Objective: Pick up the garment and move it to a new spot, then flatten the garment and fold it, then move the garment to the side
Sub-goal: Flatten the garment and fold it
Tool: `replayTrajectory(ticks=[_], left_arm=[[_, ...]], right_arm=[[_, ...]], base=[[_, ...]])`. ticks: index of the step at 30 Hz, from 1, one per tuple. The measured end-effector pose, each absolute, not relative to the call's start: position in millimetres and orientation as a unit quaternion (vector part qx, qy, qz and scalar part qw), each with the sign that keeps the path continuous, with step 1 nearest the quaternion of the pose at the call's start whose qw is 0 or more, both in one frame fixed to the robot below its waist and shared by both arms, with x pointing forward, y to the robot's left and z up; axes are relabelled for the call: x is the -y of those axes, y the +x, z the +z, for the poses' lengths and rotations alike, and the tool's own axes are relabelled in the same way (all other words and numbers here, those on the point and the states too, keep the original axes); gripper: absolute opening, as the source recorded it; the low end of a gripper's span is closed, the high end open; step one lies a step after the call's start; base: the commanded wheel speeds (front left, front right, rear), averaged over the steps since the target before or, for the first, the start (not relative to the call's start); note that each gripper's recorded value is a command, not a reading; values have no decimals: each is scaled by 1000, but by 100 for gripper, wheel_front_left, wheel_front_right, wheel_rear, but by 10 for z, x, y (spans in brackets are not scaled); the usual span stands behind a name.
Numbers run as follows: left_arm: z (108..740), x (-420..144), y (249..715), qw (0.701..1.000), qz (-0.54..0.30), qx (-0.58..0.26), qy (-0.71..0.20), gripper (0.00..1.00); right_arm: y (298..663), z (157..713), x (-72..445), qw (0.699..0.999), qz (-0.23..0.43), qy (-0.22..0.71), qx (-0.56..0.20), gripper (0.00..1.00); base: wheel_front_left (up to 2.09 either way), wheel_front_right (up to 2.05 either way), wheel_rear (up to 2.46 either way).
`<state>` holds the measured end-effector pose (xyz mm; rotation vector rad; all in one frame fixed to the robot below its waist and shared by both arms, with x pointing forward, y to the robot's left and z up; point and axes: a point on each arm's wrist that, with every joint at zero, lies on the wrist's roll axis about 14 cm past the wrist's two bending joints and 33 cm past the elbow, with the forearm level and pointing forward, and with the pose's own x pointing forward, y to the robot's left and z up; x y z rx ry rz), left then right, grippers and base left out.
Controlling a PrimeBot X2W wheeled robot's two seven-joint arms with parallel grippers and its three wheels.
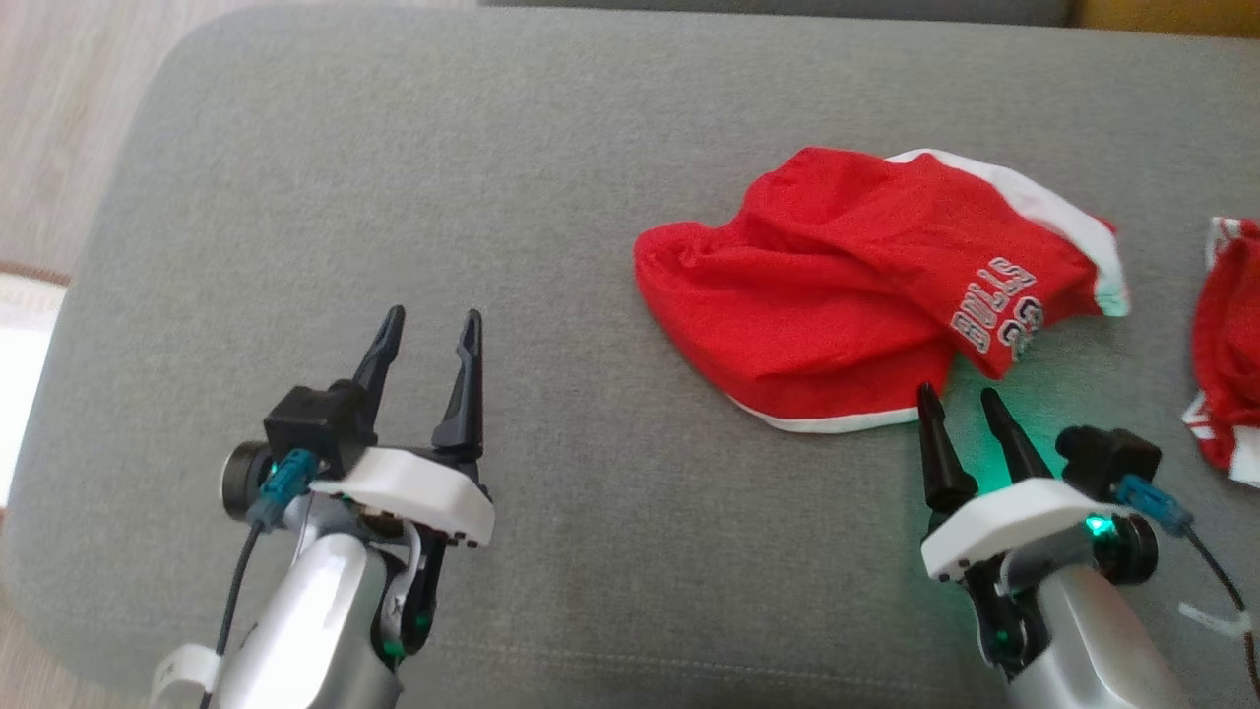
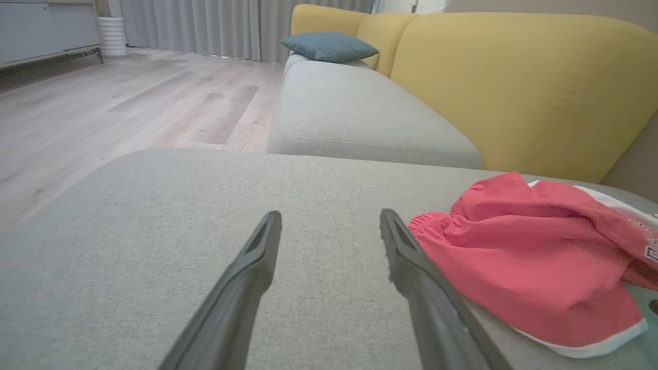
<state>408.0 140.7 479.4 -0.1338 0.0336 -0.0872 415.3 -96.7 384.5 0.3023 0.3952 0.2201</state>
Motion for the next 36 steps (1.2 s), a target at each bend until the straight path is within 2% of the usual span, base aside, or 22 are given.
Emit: replayTrajectory(ticks=[6,7,8,9,17,23,27,32,36], left_arm=[[4729,-1488,4084,997,-34,-25,-63,100],[4722,-1484,4082,997,-33,-26,-65,100],[4718,-1479,4083,997,-32,-27,-66,100],[4722,-1475,4087,997,-32,-26,-67,100],[4771,-1399,4137,997,-44,-18,-67,100],[4869,-1259,4178,995,-63,-4,-72,100],[4850,-1129,4130,994,-78,-8,-78,100],[4888,-980,4128,992,-96,-4,-85,100],[4857,-949,4136,991,-101,-8,-88,100]], right_arm=[[4256,3694,820,957,122,146,-219,100],[4275,3691,803,957,124,145,-219,78],[4295,3699,792,957,126,144,-217,23],[4307,3701,787,957,126,143,-217,0],[4297,3772,956,966,107,132,-197,0],[4340,4082,1419,984,55,102,-137,0],[4236,4302,1848,993,7,62,-103,0],[4126,4637,2295,996,-44,1,-72,0],[4093,4754,2449,995,-63,-31,-72,0]], base=[[0,0,0],[0,0,0],[0,0,0],[0,0,0],[0,0,0],[0,0,0],[0,0,0],[0,0,0],[0,0,0]])
